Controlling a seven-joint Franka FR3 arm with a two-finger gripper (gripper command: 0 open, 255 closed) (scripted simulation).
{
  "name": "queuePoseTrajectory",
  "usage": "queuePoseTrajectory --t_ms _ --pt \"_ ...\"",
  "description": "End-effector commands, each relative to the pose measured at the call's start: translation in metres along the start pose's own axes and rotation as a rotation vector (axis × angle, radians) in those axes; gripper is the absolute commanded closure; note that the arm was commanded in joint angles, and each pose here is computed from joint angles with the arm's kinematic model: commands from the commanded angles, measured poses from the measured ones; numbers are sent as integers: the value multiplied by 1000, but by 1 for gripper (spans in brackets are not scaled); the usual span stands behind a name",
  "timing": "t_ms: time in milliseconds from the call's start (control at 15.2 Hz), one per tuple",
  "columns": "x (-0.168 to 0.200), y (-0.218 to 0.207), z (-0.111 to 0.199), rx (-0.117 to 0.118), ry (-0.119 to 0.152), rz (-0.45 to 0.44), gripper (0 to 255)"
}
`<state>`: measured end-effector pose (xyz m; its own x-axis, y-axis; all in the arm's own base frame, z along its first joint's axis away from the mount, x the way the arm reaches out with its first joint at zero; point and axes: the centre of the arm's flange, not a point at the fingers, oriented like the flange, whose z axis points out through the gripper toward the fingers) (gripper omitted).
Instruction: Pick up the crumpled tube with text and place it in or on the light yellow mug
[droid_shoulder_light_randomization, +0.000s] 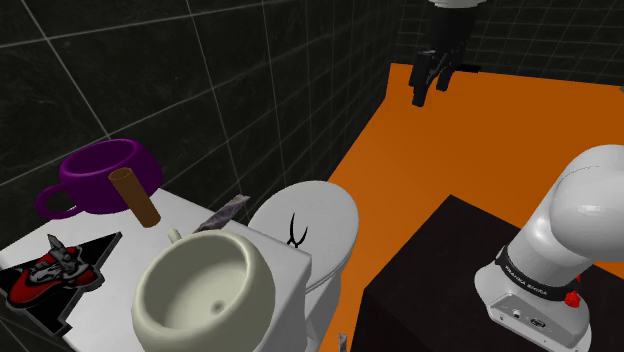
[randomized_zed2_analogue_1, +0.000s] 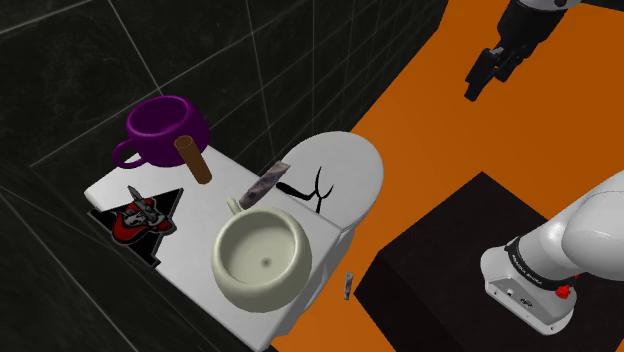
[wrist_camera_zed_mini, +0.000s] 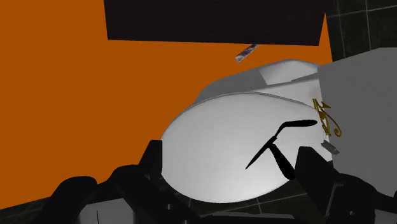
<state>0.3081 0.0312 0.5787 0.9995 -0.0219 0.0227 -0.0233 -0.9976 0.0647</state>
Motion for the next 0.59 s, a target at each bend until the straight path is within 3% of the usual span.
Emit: queuePoseTrajectory --t_ms 0,528 --pt "0 0 0 0 0 0 0" --pt "-10 -99 22 17 -11 237 0"
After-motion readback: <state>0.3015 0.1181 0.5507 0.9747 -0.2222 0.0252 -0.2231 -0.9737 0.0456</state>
